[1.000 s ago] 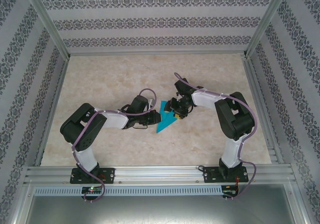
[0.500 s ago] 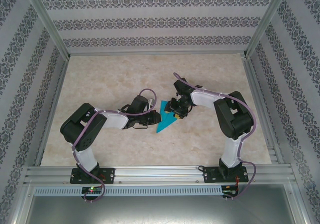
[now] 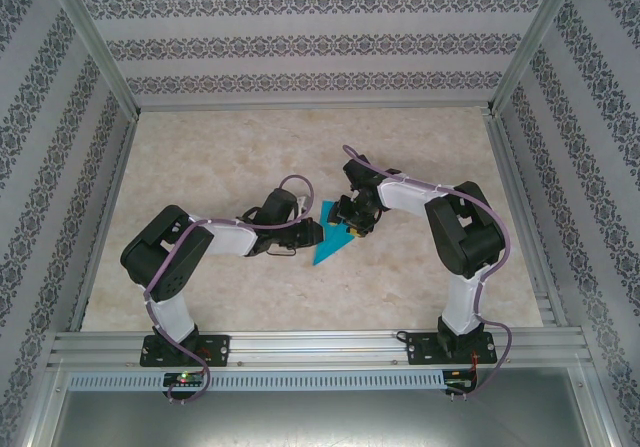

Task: Fold a paper plane with a square sheet of paper (pick it up from the middle)
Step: Fourth fold the wing at the center of the table.

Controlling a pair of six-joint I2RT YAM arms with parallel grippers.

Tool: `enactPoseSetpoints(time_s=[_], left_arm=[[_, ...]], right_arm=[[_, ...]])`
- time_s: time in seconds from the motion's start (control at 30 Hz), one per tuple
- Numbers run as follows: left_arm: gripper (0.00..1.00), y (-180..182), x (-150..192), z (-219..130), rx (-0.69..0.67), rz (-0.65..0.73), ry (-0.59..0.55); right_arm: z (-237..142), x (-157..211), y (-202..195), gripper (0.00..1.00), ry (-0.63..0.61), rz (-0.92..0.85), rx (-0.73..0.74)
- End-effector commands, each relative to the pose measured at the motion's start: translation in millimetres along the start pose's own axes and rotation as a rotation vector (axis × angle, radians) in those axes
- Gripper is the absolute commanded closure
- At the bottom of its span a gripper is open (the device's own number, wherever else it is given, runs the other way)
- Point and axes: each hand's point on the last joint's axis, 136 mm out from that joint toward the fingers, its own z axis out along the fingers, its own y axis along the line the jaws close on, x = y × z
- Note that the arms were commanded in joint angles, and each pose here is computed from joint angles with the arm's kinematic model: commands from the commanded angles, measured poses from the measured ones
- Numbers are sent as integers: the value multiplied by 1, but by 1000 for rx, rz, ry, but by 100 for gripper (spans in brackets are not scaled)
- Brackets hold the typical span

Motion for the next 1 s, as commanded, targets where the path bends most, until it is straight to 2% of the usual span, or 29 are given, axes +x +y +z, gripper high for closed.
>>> enactPoseSetpoints(time_s=[0.0, 0.43, 0.97], left_arm=[[84, -14, -15, -3, 35, 26, -25], [85, 3, -18, 10, -48, 22, -2], [85, 7, -14, 14, -48, 8, 11]], right_arm=[[60, 36, -134, 44, 96, 90, 471], [62, 37, -138, 44, 100, 97, 485], [67, 39, -146, 49, 113, 89, 514]])
